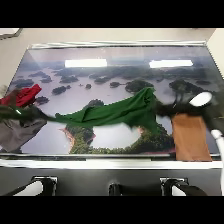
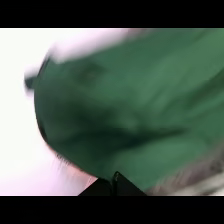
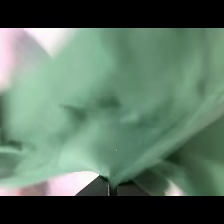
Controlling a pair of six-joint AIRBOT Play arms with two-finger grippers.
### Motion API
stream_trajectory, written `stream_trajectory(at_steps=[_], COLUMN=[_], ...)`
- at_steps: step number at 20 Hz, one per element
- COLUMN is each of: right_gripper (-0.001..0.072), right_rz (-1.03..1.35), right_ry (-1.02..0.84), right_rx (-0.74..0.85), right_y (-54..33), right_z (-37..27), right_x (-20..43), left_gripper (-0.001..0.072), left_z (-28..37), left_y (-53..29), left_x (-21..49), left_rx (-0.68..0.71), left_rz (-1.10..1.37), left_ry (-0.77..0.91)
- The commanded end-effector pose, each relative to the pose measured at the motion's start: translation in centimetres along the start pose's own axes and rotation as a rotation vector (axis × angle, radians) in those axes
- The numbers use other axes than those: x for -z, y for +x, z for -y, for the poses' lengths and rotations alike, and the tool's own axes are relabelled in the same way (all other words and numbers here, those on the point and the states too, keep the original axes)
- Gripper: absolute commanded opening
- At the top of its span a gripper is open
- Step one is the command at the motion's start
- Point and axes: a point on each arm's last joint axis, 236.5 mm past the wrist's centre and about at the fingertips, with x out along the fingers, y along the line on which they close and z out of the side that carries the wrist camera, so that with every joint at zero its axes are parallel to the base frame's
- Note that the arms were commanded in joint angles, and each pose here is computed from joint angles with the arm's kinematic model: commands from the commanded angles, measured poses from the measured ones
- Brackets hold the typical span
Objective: Fold the shirts.
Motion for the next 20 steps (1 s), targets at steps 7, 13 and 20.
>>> stream_trajectory(at_steps=[7, 13, 20], right_gripper=[0.0033, 0.0033, 0.0034], right_rz=[1.34, 1.409, 0.892], right_ry=[-0.585, -0.534, -0.305], right_rx=[0.049, 0.038, 0.148], right_y=[-47.6, -49.8, -31.3], right_z=[-24.2, -24.2, -14.8], right_x=[-6.2, -5.4, -15.3], left_gripper=[0.0028, 0.0028, 0.0029], left_z=[31.2, 32.1, 16.4], left_y=[-40.9, -42.6, -25.2], left_x=[-1.6, 0.9, -8.6], left_rx=[-0.112, -0.138, -0.231], left_rz=[1.355, 1.422, 0.745], left_ry=[0.543, 0.547, 0.297])
